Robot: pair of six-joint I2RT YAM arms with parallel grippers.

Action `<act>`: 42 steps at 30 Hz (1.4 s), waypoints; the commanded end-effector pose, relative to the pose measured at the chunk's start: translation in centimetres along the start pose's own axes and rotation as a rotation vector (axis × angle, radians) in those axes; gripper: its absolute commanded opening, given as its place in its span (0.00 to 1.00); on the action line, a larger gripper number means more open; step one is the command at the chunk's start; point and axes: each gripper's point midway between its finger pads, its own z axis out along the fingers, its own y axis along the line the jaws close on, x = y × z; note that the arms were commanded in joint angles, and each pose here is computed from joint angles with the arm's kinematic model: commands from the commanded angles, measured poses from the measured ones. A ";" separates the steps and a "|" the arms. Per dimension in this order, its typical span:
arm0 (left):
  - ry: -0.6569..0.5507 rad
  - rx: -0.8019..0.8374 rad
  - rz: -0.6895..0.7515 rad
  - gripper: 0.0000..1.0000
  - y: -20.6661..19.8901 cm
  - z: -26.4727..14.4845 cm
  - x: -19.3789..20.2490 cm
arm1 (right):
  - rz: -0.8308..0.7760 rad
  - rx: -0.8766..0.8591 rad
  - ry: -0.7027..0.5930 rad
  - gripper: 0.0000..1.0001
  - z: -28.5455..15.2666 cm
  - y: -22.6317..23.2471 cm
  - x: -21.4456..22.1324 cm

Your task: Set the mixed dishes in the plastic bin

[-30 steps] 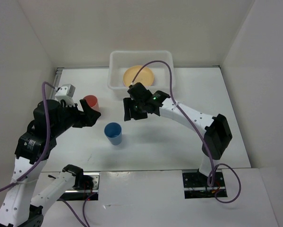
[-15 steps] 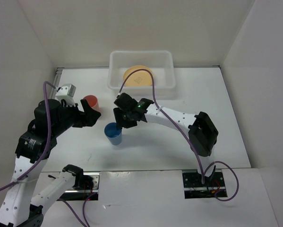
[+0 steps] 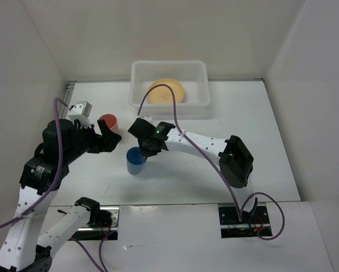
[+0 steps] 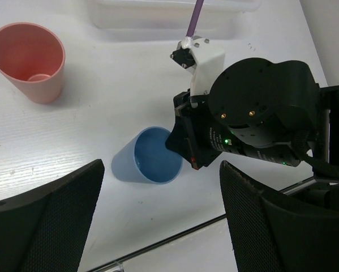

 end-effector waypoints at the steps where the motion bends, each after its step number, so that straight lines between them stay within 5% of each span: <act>1: -0.018 0.025 0.017 0.89 -0.4 0.1 -0.4 | 0.007 0.082 -0.048 0.00 -2.7 -1.6 -1.3; 6: -0.021 0.049 0.028 0.92 -0.8 -0.3 -0.2 | 0.081 0.046 -0.145 0.00 -7.9 -4.7 -5.5; 12: -0.007 0.085 0.028 0.93 -1.2 0.1 0.3 | 0.236 0.008 -0.397 0.00 -15.2 -12.7 -16.2; 18: -0.004 0.093 0.029 0.93 -1.4 0.3 0.2 | 0.312 0.136 -0.486 0.00 -14.5 -20.3 -25.9; 20: -0.004 0.093 0.029 0.93 -1.4 0.3 0.2 | 0.331 0.135 -0.603 0.00 -18.2 -21.4 -29.3; 21: 0.002 0.078 0.027 0.93 -1.0 0.5 0.5 | 0.344 0.162 -0.562 0.00 -13.4 -23.0 -29.9; 24: 0.035 0.056 0.041 0.93 -0.4 1.5 1.1 | 0.421 0.103 -0.569 0.00 -10.7 -26.9 -31.8; 32: 0.105 0.022 0.058 0.94 0.7 4.1 2.2 | 0.504 0.168 -0.663 0.00 -6.7 -31.7 -34.2; 42: 0.120 0.029 0.068 0.94 1.0 5.7 2.8 | 0.554 0.253 -0.595 0.00 -0.8 -36.0 -32.5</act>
